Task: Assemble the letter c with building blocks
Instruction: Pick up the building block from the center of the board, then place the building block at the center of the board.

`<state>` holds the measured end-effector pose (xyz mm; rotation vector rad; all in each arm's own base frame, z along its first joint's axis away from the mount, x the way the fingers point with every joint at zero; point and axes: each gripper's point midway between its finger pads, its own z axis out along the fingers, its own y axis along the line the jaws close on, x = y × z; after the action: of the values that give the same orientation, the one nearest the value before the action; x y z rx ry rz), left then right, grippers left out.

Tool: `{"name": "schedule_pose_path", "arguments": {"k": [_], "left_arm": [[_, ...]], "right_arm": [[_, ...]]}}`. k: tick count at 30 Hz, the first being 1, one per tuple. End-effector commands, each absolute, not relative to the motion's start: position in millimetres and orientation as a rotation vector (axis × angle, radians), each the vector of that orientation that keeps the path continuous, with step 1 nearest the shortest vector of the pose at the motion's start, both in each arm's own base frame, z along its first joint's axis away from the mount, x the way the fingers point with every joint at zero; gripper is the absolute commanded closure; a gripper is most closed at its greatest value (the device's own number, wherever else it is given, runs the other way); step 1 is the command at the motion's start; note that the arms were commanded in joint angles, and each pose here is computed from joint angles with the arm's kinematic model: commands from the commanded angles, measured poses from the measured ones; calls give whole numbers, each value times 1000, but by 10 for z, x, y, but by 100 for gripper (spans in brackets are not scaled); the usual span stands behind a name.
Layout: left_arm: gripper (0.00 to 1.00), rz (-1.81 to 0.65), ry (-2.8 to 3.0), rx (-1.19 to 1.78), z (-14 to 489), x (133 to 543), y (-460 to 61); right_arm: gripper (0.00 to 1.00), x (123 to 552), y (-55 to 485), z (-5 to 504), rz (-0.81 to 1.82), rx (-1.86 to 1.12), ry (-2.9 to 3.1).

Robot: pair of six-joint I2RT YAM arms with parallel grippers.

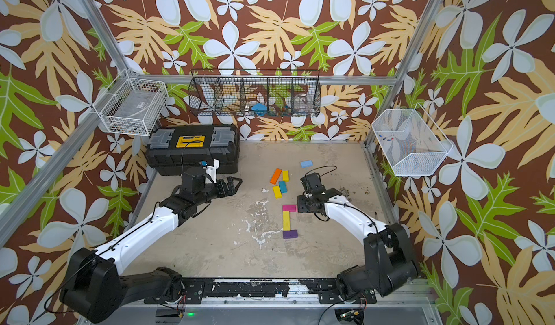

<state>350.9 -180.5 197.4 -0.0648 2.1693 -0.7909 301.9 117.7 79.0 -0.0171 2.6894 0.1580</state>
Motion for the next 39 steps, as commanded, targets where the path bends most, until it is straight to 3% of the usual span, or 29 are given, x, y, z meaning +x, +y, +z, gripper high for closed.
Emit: {"name": "schedule_pose_path", "arguments": {"k": [1,15,33,39], "left_arm": [[0,-810,2164,-66,2003,3483,-1811],[0,-820,2166,-76,1989,3435,-1798],[0,-831,2163,-86,1982,3447,-1808],[0,-835,2162,-89,1979,3453,-1813]], "right_arm": [[48,2829,1206,744,198,28,2708],[46,2367,1238,370,149,-2,2781],[40,2315,1230,274,128,-10,2797],[32,2311,1228,285,124,-8,2795]]}}
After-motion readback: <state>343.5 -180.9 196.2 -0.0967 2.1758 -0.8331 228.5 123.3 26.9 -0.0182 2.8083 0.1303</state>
